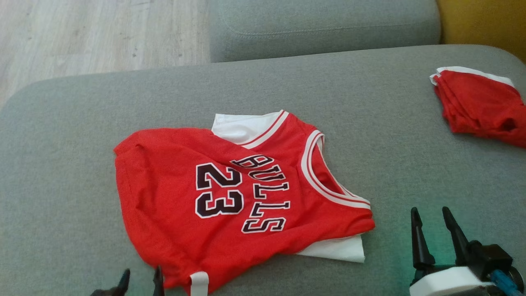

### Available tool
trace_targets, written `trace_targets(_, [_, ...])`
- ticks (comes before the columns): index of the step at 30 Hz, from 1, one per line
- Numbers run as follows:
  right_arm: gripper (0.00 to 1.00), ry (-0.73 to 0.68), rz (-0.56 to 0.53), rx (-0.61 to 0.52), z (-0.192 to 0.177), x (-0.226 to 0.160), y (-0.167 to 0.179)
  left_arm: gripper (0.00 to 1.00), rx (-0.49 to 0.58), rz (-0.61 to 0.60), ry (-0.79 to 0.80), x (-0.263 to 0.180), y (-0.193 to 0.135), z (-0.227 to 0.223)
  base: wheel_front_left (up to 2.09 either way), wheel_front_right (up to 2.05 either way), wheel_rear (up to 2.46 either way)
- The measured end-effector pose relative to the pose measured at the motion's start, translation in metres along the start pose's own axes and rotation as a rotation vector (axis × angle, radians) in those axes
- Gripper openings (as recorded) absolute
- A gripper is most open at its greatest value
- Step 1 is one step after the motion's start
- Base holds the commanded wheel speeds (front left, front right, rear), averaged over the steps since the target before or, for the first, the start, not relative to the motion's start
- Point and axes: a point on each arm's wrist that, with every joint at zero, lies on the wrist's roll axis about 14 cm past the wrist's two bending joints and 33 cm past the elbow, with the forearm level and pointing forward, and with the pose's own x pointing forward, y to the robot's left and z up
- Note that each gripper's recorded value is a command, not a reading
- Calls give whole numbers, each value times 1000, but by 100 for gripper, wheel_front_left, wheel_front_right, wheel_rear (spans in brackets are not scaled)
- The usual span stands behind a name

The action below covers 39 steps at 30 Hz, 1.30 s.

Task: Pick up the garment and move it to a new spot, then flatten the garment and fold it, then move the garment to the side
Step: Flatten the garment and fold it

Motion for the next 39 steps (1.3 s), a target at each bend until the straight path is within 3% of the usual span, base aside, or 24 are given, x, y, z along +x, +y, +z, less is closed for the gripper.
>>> trace_targets(8, [100, 24, 14, 0, -6, 5, 4, 100, -80, -28, 185, 0, -2, -50, 0, 0, 0])
trace_targets(11, [100, 31, 16, 1, -9, 5, 5, 100, -140, -51, 179, 9, -14, -48, 0, 0, 0])
trace_targets(29, [100, 47, -31, 3, -13, 4, -9, 98, -115, -116, 218, 30, -34, -58, 0, 0, 0])
trace_targets(30, [100, 45, -32, 3, -12, 4, -9, 45, -114, -115, 218, 30, -34, -58, 0, 0, 0])
trace_targets(31, [100, 43, -32, 3, -12, 5, -9, 32, -114, -116, 217, 31, -34, -58, 0, 0, 0])
trace_targets(32, [100, 42, -32, 3, -11, 5, -9, 0, -112, -119, 216, 31, -34, -58, 0, 0, 0])
trace_targets(39, [100, 31, -20, 0, -8, 7, -7, 0, -121, -123, 186, 29, -35, -49, 0, 0, 0])
